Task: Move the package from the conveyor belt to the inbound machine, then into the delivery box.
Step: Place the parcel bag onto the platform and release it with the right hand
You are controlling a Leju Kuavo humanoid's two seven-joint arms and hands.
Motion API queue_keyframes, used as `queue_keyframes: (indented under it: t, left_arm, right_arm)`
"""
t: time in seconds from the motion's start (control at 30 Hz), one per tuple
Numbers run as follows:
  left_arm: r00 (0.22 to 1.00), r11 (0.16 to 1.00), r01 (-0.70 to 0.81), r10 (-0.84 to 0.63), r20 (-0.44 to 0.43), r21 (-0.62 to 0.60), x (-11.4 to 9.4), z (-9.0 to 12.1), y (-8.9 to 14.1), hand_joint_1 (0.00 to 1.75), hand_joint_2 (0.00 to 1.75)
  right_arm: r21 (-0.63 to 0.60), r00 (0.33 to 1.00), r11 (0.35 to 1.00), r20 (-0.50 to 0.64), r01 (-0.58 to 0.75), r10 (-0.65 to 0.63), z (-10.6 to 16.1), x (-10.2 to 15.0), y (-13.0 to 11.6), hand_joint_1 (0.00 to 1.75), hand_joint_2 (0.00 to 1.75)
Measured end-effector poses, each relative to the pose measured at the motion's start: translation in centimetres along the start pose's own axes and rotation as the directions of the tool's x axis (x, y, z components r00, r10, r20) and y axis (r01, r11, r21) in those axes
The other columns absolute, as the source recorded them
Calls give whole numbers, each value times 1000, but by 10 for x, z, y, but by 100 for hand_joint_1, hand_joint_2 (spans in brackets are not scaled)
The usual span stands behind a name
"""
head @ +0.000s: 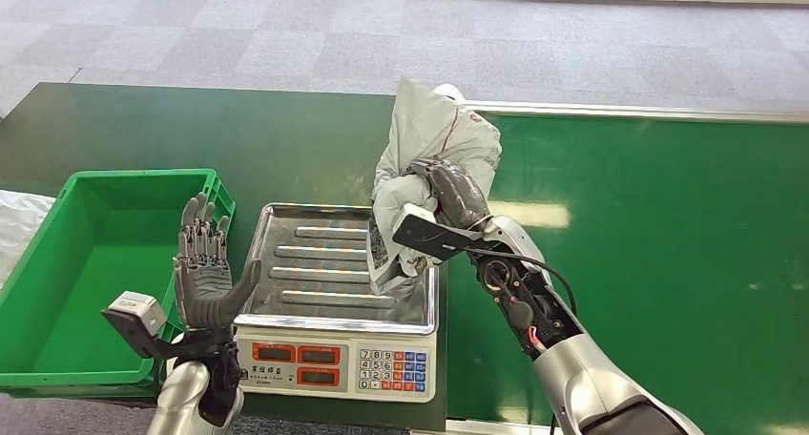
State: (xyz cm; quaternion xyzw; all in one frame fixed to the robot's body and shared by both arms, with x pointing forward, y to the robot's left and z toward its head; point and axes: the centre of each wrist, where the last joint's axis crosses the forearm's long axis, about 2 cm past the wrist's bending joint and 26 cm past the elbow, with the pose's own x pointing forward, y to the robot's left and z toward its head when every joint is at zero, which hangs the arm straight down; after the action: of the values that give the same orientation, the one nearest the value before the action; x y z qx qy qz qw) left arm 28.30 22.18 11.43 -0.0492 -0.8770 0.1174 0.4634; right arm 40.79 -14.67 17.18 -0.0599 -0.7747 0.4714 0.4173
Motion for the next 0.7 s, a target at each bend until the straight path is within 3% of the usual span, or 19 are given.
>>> queue_keyframes:
  t: [0.13, 0.27, 0.53, 0.7]
  left_arm:
    - [1000, 1000, 1, -1, -1, -1, 0, 0, 0, 0, 175]
    - [1000, 1000, -3, 3, -6, -9, -2, -1, -1, 0, 175]
    - [1000, 1000, -7, 7, -20, -26, -5, -3, -3, 0, 175]
    - [1000, 999, -2, 1, -27, -35, -5, -5, -4, 0, 175]
  right_arm:
    - [26, 1000, 999, 8, 28, -28, 0, 0, 0, 175, 175]
    - [151, 987, 978, 47, 147, -156, 0, 0, 5, 175, 175]
    - [414, 916, 832, -7, 368, -401, -2, 8, 28, 175, 175]
    - [461, 896, 782, -70, 419, -439, -6, 10, 33, 175, 175]
